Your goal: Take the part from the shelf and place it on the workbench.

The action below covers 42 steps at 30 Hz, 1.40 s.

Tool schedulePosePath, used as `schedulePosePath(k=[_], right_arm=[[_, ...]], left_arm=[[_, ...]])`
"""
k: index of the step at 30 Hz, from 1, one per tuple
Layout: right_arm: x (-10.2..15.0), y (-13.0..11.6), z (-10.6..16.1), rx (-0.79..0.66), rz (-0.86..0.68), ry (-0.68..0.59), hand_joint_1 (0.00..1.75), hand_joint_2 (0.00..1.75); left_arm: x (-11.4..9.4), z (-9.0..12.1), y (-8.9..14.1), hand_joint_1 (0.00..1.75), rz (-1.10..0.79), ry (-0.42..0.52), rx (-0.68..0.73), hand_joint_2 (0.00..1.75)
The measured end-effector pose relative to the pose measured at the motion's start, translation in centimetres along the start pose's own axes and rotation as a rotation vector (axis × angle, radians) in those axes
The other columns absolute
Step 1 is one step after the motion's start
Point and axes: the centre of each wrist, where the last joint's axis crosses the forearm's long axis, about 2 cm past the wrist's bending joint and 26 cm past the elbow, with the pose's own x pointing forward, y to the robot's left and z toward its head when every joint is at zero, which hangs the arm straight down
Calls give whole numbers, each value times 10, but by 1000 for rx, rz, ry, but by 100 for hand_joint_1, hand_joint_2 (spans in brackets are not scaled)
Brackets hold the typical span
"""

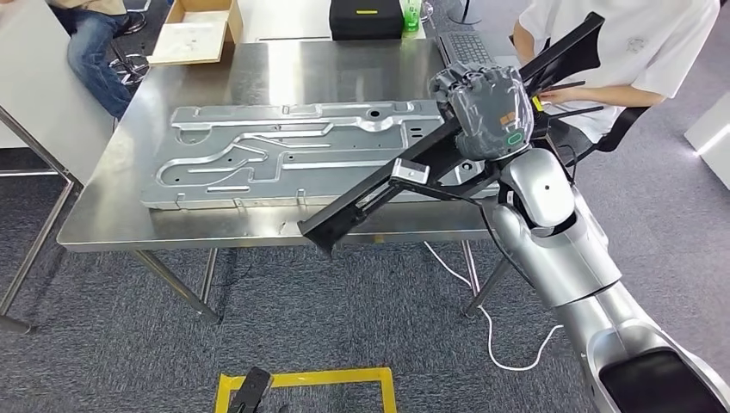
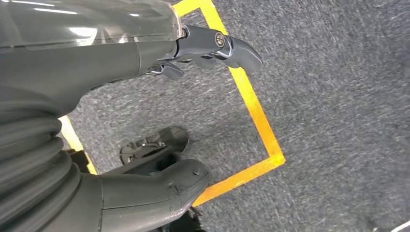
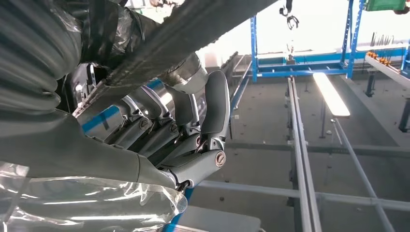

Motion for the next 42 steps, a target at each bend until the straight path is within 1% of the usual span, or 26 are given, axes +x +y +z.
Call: schedulePosePath(k=[42], right_arm=[[-3, 6, 12, 30, 8, 12, 175, 175]], left_arm=[[1, -1, -1, 0, 10, -14, 4, 175]])
